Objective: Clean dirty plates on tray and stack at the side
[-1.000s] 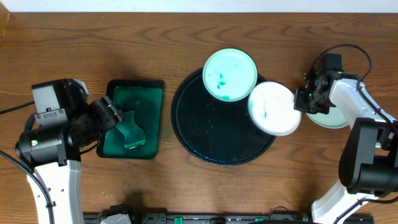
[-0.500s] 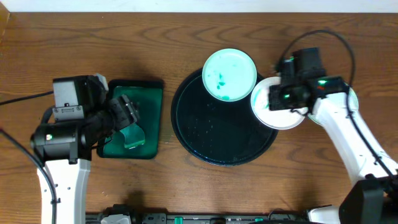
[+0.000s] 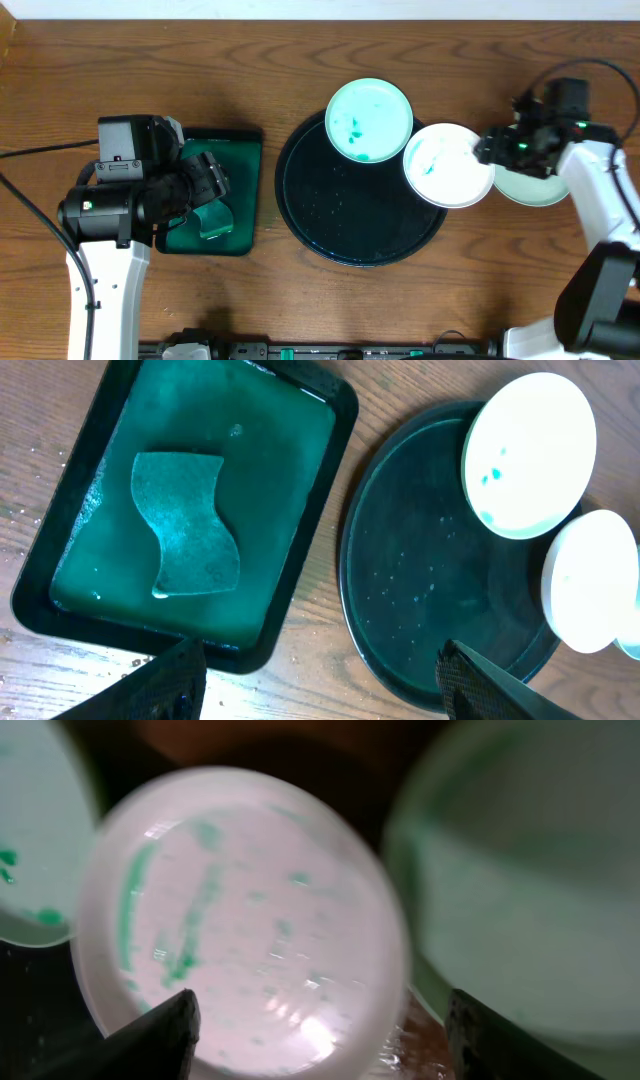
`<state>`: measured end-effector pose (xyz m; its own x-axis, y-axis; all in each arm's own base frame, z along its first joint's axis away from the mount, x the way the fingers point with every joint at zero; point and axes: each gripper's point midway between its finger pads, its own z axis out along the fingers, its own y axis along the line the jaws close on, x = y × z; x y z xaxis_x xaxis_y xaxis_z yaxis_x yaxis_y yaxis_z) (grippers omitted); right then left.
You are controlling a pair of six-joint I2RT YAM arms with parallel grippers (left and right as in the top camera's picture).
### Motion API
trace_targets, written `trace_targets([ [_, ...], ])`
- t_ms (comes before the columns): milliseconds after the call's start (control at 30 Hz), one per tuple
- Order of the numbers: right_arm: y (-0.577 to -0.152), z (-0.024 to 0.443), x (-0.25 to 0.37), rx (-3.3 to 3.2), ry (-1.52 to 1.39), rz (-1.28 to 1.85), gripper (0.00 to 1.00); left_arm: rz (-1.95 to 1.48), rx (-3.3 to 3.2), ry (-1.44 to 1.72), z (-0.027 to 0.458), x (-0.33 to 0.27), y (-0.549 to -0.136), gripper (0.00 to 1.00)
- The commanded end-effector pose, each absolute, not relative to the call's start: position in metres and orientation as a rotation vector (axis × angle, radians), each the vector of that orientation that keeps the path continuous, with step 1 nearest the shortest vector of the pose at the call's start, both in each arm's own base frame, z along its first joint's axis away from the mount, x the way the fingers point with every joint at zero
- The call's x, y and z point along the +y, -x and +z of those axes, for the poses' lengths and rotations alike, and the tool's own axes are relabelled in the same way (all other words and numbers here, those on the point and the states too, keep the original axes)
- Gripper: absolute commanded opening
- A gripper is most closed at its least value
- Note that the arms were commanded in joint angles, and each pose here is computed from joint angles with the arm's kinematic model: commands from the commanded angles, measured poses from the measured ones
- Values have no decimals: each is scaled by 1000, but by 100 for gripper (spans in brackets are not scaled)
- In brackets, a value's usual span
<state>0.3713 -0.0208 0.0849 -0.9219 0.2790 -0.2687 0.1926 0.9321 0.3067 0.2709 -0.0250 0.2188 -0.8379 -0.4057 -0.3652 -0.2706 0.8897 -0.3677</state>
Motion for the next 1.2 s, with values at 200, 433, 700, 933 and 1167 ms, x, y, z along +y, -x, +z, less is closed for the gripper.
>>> trace_targets([
  [200, -349, 22, -6, 2893, -447, 778, 56, -427, 2607, 451, 225, -27, -272, 75],
  [433, -353, 38, 11, 2853, -328, 826, 1, -427, 2607, 451, 225, -27, -272, 75],
  [700, -354, 90, 57, 2783, -11, 674, 1, -427, 2607, 451, 225, -27, -272, 75],
  [933, -335, 59, 112, 2900, 244, 379, 1, -435, 2623, 420, 223, -34, -272, 75],
  [1167, -312, 14, 153, 3009, 345, 348, 1, -435, 2739, 282, 199, -61, -274, 74],
])
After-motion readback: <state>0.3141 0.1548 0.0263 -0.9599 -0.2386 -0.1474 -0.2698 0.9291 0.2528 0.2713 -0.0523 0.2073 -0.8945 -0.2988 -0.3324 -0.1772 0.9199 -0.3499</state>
